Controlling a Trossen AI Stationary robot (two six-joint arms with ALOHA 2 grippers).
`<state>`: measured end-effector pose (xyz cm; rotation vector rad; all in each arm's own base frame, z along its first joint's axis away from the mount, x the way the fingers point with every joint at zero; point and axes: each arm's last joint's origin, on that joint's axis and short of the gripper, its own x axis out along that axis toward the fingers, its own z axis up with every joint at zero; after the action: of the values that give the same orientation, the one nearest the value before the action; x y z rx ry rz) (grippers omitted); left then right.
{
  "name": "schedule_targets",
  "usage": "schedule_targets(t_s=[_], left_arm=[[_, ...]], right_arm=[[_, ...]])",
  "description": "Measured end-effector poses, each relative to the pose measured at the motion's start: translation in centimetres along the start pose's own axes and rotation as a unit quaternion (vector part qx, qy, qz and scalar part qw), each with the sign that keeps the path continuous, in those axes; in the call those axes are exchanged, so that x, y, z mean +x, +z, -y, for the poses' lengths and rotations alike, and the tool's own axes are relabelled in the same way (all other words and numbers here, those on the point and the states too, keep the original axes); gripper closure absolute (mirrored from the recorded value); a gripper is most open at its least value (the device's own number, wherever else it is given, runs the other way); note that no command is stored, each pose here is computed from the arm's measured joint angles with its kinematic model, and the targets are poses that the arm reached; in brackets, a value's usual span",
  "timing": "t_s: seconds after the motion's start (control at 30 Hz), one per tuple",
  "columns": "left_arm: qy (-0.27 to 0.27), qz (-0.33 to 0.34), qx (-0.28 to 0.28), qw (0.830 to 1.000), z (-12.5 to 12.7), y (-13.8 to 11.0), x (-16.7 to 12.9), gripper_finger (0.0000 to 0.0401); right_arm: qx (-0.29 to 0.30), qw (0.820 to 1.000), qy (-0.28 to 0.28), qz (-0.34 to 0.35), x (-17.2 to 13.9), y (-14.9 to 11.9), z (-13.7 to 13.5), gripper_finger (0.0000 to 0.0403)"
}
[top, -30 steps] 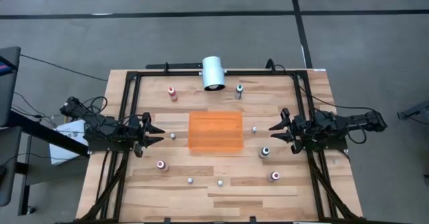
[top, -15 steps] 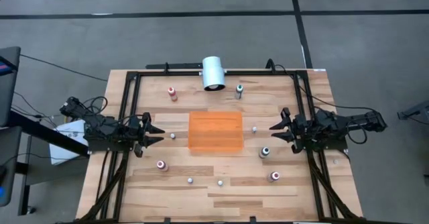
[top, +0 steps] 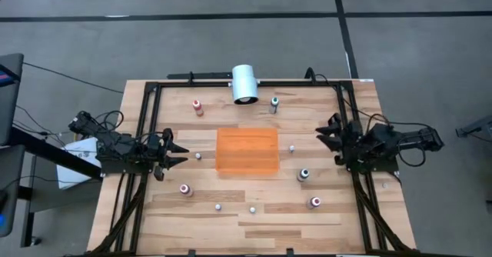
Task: Pick & Place food coloring
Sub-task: Put the large green food coloring bottle into the orange bin
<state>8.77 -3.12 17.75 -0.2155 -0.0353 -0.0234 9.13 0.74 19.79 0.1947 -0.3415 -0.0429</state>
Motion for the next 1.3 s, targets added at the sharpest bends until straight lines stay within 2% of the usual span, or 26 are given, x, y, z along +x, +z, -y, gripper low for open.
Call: schedule_targets(t_s=[0.1,0.4,0.73,1.03,1.17,1.3], left_arm=[[0.002,0.000,-0.009,1.000,0.0,0.0,0.0,0.0267],[0.012,0.005,-0.024,1.000,-0.1,0.1,0.0,0.0267],[0.011,0.007,-0.074,0.997,-0.1,0.1,0.0,0.0267],[0.010,0.009,-0.120,0.993,0.0,0.2,0.0,0.0267],[0.010,0.009,-0.129,0.992,0.0,0.2,0.0,0.0267],[0.010,0.009,-0.144,0.989,0.0,0.2,0.0,0.0267]], right_arm=[[0.008,1.000,-0.010,0.025,0.0,0.7,0.0,0.0295],[-0.047,0.998,0.014,0.047,0.5,3.9,-0.7,0.0295],[-0.070,0.996,0.011,-0.060,3.3,7.4,-1.8,0.0295],[-0.094,0.980,0.001,-0.177,7.2,10.9,-3.1,0.0295],[-0.101,0.974,-0.017,-0.203,8.8,12.8,-3.3,0.0295],[-0.105,0.974,-0.047,-0.193,10.9,14.2,-3.0,0.0295]])
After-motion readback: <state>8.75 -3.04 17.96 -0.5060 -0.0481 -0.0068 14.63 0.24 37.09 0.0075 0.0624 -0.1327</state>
